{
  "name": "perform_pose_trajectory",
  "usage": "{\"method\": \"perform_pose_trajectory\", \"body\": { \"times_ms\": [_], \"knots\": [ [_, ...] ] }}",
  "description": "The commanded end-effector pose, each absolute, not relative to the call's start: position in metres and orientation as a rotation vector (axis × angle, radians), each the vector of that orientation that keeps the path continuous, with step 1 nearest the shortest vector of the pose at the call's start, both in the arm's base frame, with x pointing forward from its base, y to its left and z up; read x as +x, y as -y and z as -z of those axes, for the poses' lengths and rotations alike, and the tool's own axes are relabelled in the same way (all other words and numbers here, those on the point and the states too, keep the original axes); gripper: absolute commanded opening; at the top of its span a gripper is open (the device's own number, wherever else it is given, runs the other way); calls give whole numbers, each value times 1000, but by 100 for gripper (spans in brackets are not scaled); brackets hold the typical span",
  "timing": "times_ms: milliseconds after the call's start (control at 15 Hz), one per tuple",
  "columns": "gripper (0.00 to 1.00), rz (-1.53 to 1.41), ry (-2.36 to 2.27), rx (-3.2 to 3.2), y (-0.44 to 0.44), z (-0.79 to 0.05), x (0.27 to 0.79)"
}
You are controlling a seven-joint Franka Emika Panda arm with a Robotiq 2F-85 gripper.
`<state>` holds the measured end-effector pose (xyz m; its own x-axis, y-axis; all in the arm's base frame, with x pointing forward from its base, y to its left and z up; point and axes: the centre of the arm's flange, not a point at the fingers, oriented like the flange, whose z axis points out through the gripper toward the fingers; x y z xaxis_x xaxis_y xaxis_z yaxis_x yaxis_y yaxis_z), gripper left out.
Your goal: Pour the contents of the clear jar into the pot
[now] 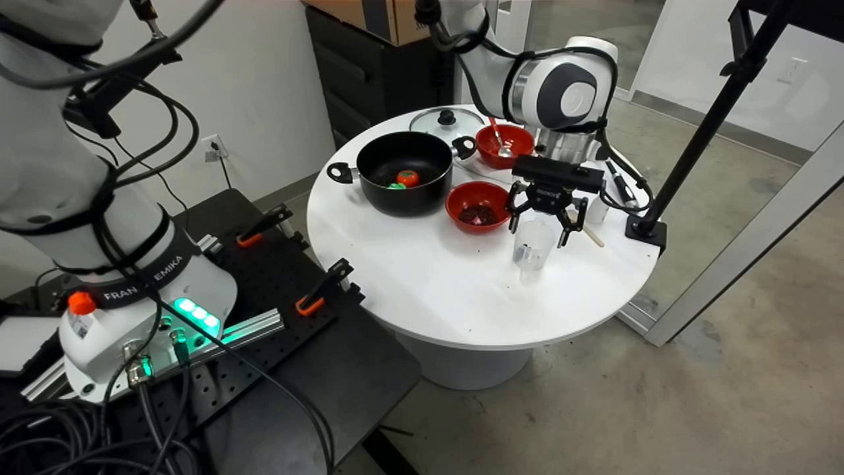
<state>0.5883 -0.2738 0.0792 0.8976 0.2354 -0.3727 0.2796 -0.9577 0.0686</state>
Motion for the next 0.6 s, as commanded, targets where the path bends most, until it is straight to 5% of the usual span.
{"method": "perform_pose_trajectory", "body": {
  "times_ms": [0,533],
  "knots": [
    [100,608,-330,2950,284,-71,605],
    [100,642,-311,2946,283,-58,602]
  ]
}}
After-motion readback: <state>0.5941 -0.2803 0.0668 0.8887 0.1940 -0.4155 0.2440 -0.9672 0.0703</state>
